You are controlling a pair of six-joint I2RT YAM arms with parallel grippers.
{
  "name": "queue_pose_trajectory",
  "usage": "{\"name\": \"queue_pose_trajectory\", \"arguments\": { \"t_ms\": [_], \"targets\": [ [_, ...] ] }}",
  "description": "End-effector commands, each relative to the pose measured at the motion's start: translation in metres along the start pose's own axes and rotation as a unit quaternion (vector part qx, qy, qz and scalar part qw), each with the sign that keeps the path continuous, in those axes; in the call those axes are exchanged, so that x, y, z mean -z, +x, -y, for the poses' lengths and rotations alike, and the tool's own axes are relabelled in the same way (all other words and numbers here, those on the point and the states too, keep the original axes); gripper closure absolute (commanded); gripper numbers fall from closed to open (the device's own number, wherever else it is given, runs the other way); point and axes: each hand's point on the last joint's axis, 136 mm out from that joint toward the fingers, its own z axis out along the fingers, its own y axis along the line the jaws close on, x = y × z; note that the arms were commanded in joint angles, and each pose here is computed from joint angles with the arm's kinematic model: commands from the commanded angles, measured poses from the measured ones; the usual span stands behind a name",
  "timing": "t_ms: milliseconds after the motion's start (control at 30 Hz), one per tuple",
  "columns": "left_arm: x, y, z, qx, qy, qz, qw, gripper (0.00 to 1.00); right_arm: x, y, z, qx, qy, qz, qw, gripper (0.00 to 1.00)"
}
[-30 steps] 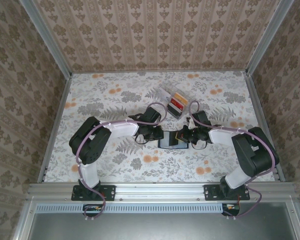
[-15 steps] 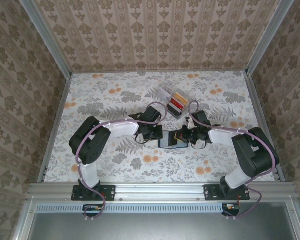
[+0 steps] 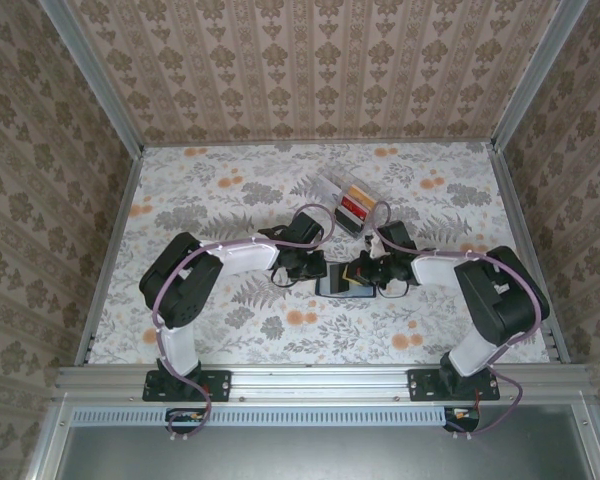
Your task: Put the credit cards into the card holder
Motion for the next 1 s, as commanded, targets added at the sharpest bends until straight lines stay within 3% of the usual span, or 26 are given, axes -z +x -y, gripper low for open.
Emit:
{"name": "queue_pose_trajectory", "arguments": {
  "t_ms": [0,133,467,800,967],
  "targets": [
    [-0.014,0.015,-0.026,0.009,-0.05,-0.026,0.998,0.84,-0.01,0.014,0.011,-0.017,0.025,-0.03,0.999,1.0],
    [-0.014,0.014,-0.027,0.011,-0.051,-0.025,0.998,0.82,-0.012,0.014,0.003,-0.009,0.023,-0.033,0.999,0.99],
    [-0.014,0.016,-0.029,0.011,-0.053,-0.025,0.998,0.88,0.015,0.009,0.004,0.015,0.089,-0.018,0.996,0.81],
    [-0.013,0.016,-0.029,0.011,-0.048,-0.024,0.999,0.87,0.012,0.011,0.002,0.015,0.084,-0.026,0.996,0.88],
    [-0.013,0.014,-0.024,0.01,-0.035,-0.018,0.999,0.76,0.006,0.01,-0.013,0.027,0.054,-0.035,0.998,0.91]
  ]
}}
